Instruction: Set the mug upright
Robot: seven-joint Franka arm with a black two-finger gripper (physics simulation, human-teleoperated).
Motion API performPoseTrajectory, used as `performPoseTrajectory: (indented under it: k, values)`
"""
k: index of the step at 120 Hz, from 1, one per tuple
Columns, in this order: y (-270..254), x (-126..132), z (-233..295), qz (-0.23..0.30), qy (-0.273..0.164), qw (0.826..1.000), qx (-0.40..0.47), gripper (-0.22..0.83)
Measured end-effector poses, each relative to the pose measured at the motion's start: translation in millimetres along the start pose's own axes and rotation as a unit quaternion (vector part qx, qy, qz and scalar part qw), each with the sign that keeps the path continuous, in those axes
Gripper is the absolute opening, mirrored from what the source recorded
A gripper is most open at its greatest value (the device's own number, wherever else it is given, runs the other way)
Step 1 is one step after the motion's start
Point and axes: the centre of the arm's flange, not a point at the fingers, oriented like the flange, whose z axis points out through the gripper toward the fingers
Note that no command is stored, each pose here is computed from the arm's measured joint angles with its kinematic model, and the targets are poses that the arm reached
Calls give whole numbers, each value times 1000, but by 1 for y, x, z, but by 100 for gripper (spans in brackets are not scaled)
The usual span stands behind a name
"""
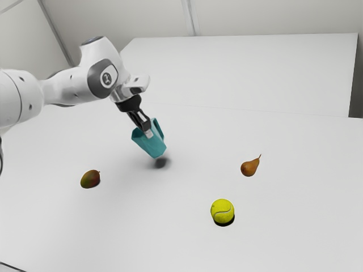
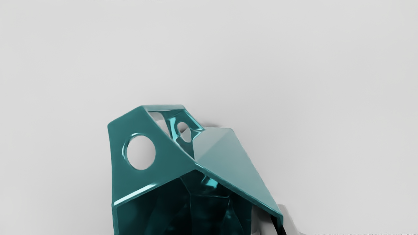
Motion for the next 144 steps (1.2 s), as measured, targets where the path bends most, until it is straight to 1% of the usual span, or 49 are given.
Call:
performPoseTrajectory:
  k: [12, 28, 37, 46, 64, 80, 97, 109, 144]
  values:
    - [19, 2, 4, 49, -4, 997, 59, -17]
    - [37, 7, 8, 108, -4, 987, 122, -17]
    - [44, 12, 8, 131, -2, 981, 144, -17]
    - [46, 14, 9, 142, -4, 978, 155, -17]
    - [42, 14, 21, 146, -14, 977, 157, -17]
    - [44, 9, 16, 136, -29, 978, 153, -17]
    - [51, -7, 18, 120, -55, 981, 141, -17]
    - [54, -15, 20, 107, -71, 983, 133, -17]
    - [67, -18, 28, 89, -96, 984, 121, -17]
